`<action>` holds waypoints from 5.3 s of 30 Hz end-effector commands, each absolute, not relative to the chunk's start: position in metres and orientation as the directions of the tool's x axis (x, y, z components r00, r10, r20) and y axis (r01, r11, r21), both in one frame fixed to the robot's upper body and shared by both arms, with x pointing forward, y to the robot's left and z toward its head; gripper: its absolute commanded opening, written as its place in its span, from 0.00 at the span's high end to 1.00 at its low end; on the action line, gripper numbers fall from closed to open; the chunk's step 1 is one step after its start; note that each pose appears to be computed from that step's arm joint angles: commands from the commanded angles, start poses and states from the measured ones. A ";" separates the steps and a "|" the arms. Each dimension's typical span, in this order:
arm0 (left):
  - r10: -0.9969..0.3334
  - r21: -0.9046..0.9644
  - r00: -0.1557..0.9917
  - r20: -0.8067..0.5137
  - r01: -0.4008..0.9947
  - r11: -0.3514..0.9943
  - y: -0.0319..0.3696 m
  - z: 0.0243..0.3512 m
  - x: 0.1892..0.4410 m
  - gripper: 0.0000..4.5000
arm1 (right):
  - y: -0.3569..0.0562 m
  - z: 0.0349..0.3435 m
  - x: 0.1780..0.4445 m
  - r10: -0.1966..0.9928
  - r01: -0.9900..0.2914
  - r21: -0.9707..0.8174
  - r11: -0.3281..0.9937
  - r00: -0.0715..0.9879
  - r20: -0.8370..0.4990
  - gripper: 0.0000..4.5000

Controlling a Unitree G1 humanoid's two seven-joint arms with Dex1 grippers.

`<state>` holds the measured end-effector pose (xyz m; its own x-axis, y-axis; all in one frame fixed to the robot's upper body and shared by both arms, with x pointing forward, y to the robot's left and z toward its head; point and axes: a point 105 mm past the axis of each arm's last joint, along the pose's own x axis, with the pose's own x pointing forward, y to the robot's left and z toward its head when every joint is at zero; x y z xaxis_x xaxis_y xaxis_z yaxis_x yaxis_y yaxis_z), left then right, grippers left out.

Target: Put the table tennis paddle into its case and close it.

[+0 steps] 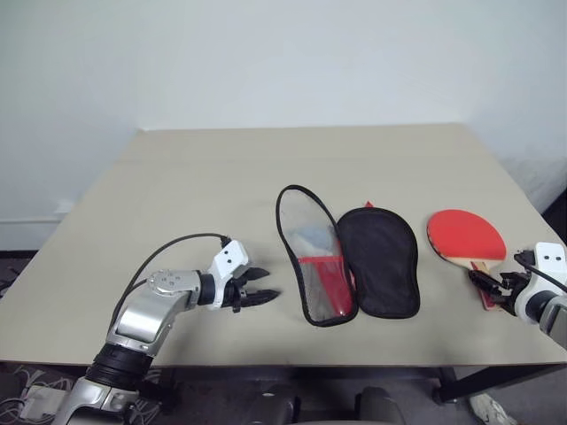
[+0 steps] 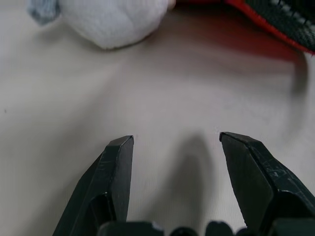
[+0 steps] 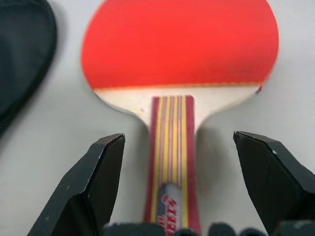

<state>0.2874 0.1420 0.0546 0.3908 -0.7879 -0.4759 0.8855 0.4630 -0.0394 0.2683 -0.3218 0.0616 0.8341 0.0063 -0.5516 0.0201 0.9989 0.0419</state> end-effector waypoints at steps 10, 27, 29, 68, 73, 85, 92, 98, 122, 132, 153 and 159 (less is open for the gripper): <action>-0.789 0.003 0.415 -0.454 0.886 0.464 0.138 0.066 0.294 0.34 | -0.318 0.052 0.288 -0.005 0.003 -0.005 1.000 0.806 -0.591 0.19; -0.785 -0.007 0.413 -0.461 0.883 0.469 0.136 0.061 0.295 0.34 | -0.299 0.100 0.301 0.073 -0.049 0.070 0.996 0.911 -0.407 0.75; -0.787 -0.011 0.410 -0.462 0.884 0.467 0.135 0.059 0.296 0.34 | -0.290 0.117 0.302 0.096 -0.070 0.084 0.994 0.929 -0.358 0.75; -0.787 -0.006 0.377 -0.489 0.900 0.435 0.129 0.054 0.309 0.34 | -0.141 0.079 0.281 0.268 -0.208 0.184 0.961 0.869 -0.416 0.75; -0.786 -0.001 0.386 -0.483 0.897 0.441 0.129 0.057 0.308 0.34 | -0.131 0.063 0.278 0.278 -0.226 0.164 0.960 0.840 -0.467 0.75; -0.772 0.001 0.402 -0.492 0.887 0.462 0.134 0.056 0.305 0.34 | -0.126 0.044 0.277 0.273 -0.211 0.177 0.961 0.811 -0.517 0.59; -0.771 0.001 0.407 -0.489 0.885 0.466 0.134 0.057 0.306 0.34 | -0.136 0.047 0.279 0.239 -0.184 0.156 0.970 0.821 -0.519 0.09; -0.773 0.001 0.404 -0.489 0.886 0.463 0.133 0.057 0.306 0.34 | -0.135 0.080 0.282 0.300 -0.228 0.227 0.947 0.882 -0.365 0.00; -0.869 -0.113 0.432 -0.241 0.877 0.468 0.008 0.088 0.345 0.34 | -0.241 0.181 0.319 0.077 -0.169 0.460 0.872 0.974 0.212 0.00; -0.839 -0.218 0.480 -0.256 0.817 0.534 0.003 0.087 0.344 0.34 | -0.244 0.168 0.327 0.033 -0.108 0.466 0.878 0.986 0.166 0.00; -0.872 -0.645 0.307 -0.382 0.587 0.489 -0.038 0.069 0.323 0.34 | -0.225 0.165 0.346 0.094 -0.152 0.456 0.877 0.985 0.148 0.00; -0.876 -0.649 0.261 -0.406 0.592 0.477 -0.046 0.064 0.318 0.34 | -0.221 0.162 0.349 0.109 -0.158 0.435 0.886 0.985 0.136 0.00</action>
